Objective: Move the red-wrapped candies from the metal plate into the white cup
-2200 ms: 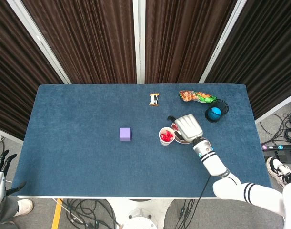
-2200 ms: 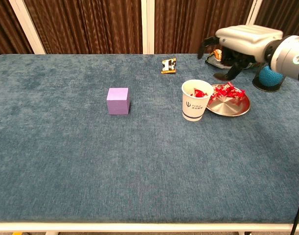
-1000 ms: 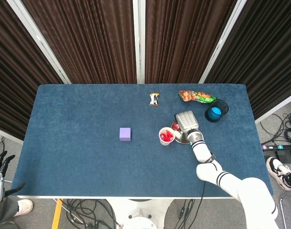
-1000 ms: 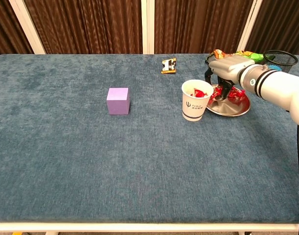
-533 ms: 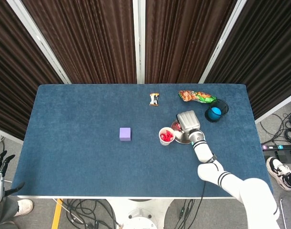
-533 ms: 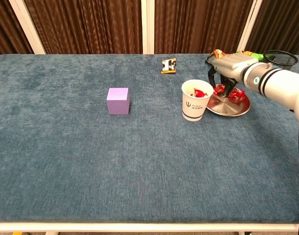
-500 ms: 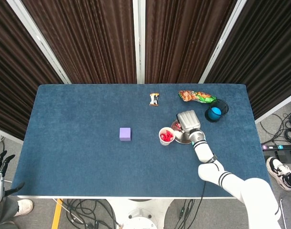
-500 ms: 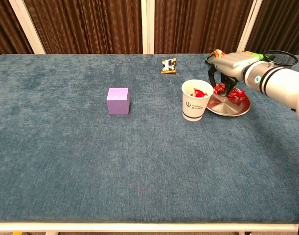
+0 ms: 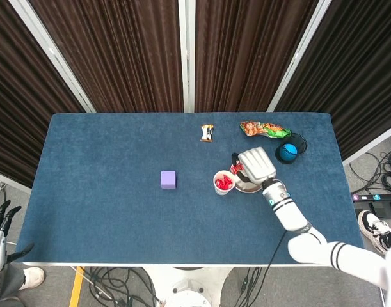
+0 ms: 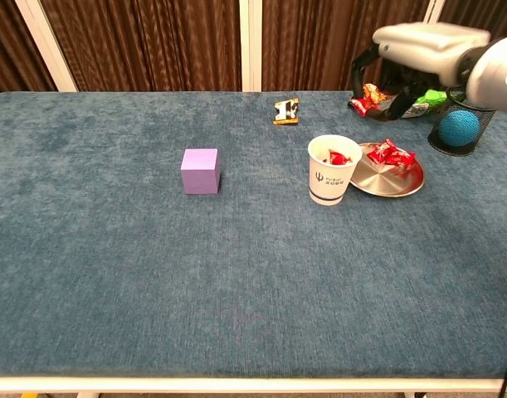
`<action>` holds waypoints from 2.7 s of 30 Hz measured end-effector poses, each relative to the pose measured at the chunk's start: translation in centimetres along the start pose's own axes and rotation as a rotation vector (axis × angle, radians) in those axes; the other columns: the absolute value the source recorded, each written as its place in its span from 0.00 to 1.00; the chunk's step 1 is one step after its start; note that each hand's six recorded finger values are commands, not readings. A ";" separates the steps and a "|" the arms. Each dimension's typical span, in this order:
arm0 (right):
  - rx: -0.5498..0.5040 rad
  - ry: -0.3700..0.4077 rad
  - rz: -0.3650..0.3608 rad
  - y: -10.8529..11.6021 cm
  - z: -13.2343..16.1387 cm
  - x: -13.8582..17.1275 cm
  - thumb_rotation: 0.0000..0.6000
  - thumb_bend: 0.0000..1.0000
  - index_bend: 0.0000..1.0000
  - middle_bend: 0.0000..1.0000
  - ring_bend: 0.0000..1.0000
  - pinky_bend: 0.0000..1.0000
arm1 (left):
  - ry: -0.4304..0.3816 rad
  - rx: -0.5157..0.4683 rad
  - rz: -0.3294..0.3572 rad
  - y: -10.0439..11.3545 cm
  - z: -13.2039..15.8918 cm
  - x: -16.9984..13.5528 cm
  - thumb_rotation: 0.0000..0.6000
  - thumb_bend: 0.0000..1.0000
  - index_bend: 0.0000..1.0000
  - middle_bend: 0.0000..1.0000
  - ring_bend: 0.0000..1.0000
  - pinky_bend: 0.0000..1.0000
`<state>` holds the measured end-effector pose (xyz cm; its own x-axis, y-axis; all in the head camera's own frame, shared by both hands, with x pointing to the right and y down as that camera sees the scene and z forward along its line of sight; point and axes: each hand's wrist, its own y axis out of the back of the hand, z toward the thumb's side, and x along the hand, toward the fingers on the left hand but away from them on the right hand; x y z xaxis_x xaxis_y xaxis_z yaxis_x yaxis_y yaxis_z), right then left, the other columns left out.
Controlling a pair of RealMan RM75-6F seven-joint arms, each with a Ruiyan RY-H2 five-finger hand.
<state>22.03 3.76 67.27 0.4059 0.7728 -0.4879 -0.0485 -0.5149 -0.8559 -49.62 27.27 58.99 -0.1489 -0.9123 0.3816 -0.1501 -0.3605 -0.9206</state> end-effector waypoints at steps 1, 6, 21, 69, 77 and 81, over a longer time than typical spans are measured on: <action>0.003 0.006 0.001 0.2 0.1 0.2 1.00 0.38 0.59 1.00 0.96 1.00 | 0.000 0.000 0.001 0.0 0.0 0.0 1.00 0.03 0.21 0.15 0.12 0.13; 0.008 0.027 0.037 -1.3 1.1 0.0 1.00 0.38 0.55 1.00 0.96 1.00 | 0.016 0.002 0.000 0.1 -0.4 -0.4 1.00 0.03 0.21 0.15 0.12 0.13; 0.034 0.024 0.067 -3.3 1.6 -0.9 1.00 0.33 0.30 1.00 0.96 1.00 | 0.024 -0.001 -0.003 -0.1 -0.6 -0.5 1.00 0.03 0.21 0.15 0.12 0.13; 0.146 -0.291 0.242 -10.0 -7.2 -3.5 1.00 0.24 0.44 1.00 0.96 1.00 | 0.023 -0.015 -0.017 -0.6 -0.7 -0.5 1.00 0.03 0.21 0.15 0.12 0.13; 0.158 -0.307 0.252 -10.3 -7.3 -4.0 1.00 0.31 0.50 1.00 0.96 1.00 | 0.026 -0.017 -0.019 -0.7 -0.8 -0.5 1.00 0.03 0.21 0.15 0.12 0.13; 0.158 -0.310 0.253 -10.3 -7.3 -4.1 1.00 0.36 0.55 1.00 0.96 1.00 | 0.026 -0.017 -0.020 -0.7 -0.8 -0.5 1.00 0.02 0.21 0.15 0.12 0.13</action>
<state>27.48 3.18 79.37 0.0708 0.7171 -0.6933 -0.2601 -0.6577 -0.7069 -50.23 28.14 59.54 -0.1712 -0.8992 0.4025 -0.1700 -0.3755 -0.9111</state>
